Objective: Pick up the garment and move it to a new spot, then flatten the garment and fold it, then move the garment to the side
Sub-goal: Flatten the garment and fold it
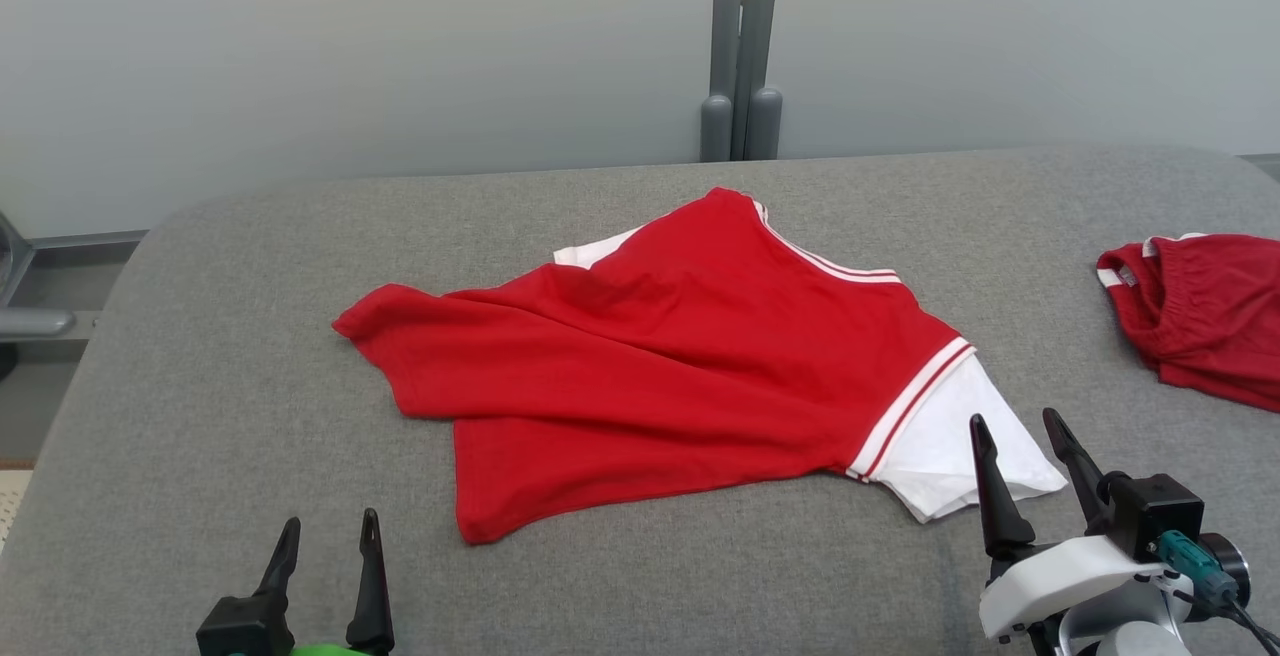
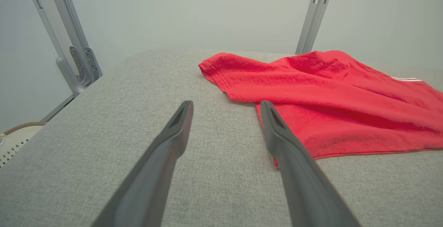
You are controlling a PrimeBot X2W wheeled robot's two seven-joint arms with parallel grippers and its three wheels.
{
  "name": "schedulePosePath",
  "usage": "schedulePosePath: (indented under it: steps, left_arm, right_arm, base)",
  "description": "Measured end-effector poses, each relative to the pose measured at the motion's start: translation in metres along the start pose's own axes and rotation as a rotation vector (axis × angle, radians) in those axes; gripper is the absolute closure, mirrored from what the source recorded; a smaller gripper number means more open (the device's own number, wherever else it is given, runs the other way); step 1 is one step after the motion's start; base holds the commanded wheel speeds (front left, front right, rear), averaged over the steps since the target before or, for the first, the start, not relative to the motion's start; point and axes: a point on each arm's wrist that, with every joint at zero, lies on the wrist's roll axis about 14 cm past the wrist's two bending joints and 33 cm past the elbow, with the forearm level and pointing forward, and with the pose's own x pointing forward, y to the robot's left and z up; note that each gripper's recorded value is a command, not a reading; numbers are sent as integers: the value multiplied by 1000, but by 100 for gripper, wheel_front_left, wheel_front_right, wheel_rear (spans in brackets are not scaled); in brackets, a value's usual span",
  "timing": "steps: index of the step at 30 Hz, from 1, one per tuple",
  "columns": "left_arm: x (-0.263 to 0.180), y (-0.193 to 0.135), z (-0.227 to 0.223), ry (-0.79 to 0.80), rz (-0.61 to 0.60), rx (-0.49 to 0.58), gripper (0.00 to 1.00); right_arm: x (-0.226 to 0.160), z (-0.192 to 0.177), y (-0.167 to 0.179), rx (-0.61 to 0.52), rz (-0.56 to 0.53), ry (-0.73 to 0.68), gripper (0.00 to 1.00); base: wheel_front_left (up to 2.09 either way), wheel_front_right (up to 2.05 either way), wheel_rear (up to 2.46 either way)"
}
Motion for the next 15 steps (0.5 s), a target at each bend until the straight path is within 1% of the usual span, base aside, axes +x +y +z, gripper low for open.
schedulePosePath:
  steps: [10,15]
  left_arm:
    - [0,-6,-9,31,-16,-14,0]
    - [2,-15,-16,55,-41,-18,0]
  right_arm:
    - [0,-6,-1,4,-3,19,0]
    - [-1,-11,-8,11,-25,33,0]
  base:
    - [0,0,0]
    - [0,0,0]
